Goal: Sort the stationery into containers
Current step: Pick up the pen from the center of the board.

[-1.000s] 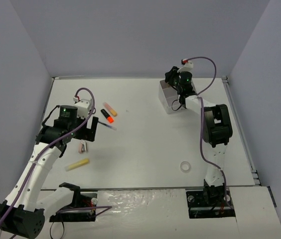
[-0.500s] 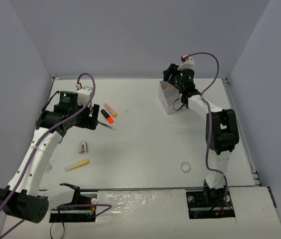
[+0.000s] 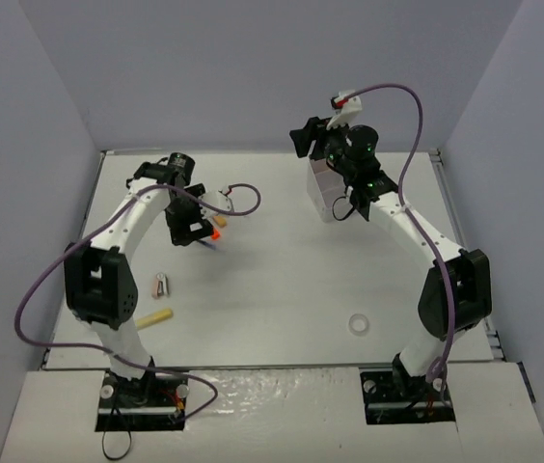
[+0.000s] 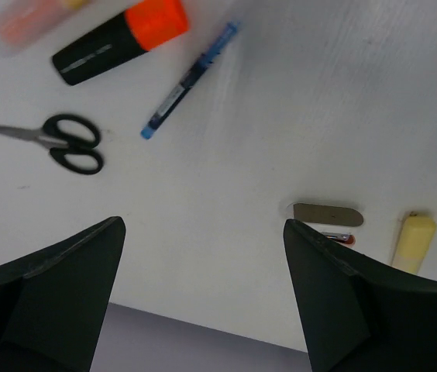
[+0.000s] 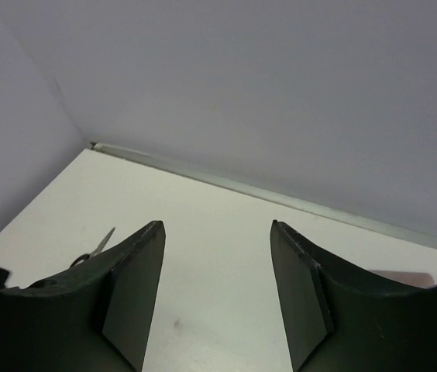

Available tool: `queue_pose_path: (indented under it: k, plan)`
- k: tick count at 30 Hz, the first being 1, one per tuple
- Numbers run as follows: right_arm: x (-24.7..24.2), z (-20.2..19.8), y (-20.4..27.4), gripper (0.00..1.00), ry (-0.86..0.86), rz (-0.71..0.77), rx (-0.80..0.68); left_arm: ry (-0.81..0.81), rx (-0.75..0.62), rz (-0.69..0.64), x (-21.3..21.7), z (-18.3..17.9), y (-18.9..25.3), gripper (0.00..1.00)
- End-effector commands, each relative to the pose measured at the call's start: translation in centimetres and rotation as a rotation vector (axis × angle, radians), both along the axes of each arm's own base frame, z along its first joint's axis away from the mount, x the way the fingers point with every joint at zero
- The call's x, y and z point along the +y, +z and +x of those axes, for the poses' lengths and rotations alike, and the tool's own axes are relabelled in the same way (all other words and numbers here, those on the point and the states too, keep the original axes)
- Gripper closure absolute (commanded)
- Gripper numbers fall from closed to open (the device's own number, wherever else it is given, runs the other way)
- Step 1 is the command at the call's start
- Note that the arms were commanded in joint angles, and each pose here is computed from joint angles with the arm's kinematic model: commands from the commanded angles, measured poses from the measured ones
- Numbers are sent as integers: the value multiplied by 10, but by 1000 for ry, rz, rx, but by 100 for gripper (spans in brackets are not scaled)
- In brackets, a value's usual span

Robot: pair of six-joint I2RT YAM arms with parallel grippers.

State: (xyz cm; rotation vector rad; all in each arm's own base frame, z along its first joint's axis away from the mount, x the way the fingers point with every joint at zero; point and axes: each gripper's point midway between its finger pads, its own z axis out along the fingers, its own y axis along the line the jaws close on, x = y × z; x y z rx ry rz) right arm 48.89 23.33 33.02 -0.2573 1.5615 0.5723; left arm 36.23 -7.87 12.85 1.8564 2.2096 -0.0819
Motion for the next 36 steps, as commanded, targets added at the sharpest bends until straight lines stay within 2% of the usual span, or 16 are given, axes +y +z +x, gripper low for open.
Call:
queue_pose_path:
  k: [1,6,10,15,24,30,34,36]
  plan:
    - [-10,-17,15,46,4,1,-48,-202,-91,-110,-13,17,22,18]
    - [-14,-28,9,46,-4,15,-30,-235,-81,-117,-24,48,4,18]
    - [-18,-35,7,46,-12,12,-18,-332,-69,-114,-27,54,-15,18]
    - [-24,-43,2,46,-24,3,-4,-302,-117,-158,-41,77,-30,19]
    - [-35,-51,-6,46,-48,-17,15,-378,-31,-158,-41,50,-55,33]
    - [-43,-51,-7,45,-71,-15,24,-399,23,-127,-37,38,-71,35]
    - [-48,-52,-8,45,-85,-12,26,-396,8,-97,-37,41,-80,35]
    - [-49,-52,-9,45,-88,-12,29,-394,24,-86,-38,39,-85,40]
